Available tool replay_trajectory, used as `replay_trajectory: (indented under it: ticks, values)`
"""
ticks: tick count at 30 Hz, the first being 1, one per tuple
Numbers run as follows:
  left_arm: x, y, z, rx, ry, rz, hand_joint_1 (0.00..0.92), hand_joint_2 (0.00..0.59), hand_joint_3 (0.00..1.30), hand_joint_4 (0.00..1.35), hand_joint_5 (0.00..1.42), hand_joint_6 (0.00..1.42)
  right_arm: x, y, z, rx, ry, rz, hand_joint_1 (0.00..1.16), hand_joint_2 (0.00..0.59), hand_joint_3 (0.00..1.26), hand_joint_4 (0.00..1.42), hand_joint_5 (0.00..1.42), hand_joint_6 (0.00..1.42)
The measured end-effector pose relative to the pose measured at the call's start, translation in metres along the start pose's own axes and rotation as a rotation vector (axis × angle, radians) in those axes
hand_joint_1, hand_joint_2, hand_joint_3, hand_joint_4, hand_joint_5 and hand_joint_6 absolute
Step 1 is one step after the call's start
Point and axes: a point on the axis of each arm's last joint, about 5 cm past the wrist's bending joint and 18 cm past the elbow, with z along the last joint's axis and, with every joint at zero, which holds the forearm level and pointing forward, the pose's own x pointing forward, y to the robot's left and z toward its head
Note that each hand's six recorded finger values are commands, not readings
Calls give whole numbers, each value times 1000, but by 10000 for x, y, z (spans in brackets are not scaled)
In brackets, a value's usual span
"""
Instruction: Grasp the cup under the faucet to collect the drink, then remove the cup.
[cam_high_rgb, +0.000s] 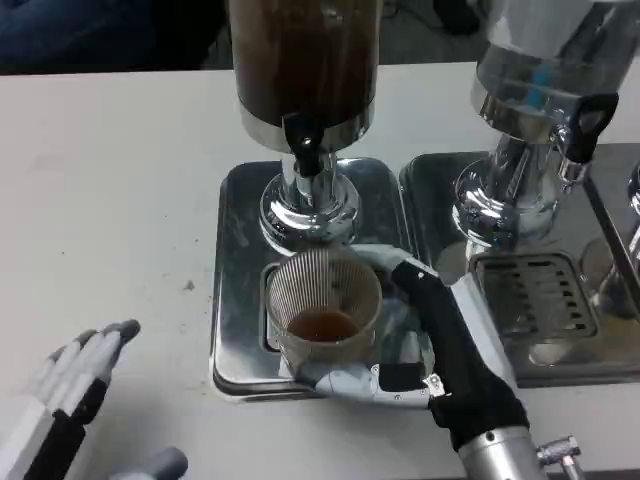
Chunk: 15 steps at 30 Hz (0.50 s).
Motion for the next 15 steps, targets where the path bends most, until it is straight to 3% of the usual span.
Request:
replay_trajectory:
  ticks: [8,15]
  values:
    - [-182,0,16,111,28,-58,0,134,0,0,0,0,-7,-44,45,9,-26,21,1035,139,745,833,889,1194]
    - [-287,-29,107,149,27,-25,0,135,0,0,0,0,-65,-69,71,8,-33,50,1034,139,745,834,889,1195]
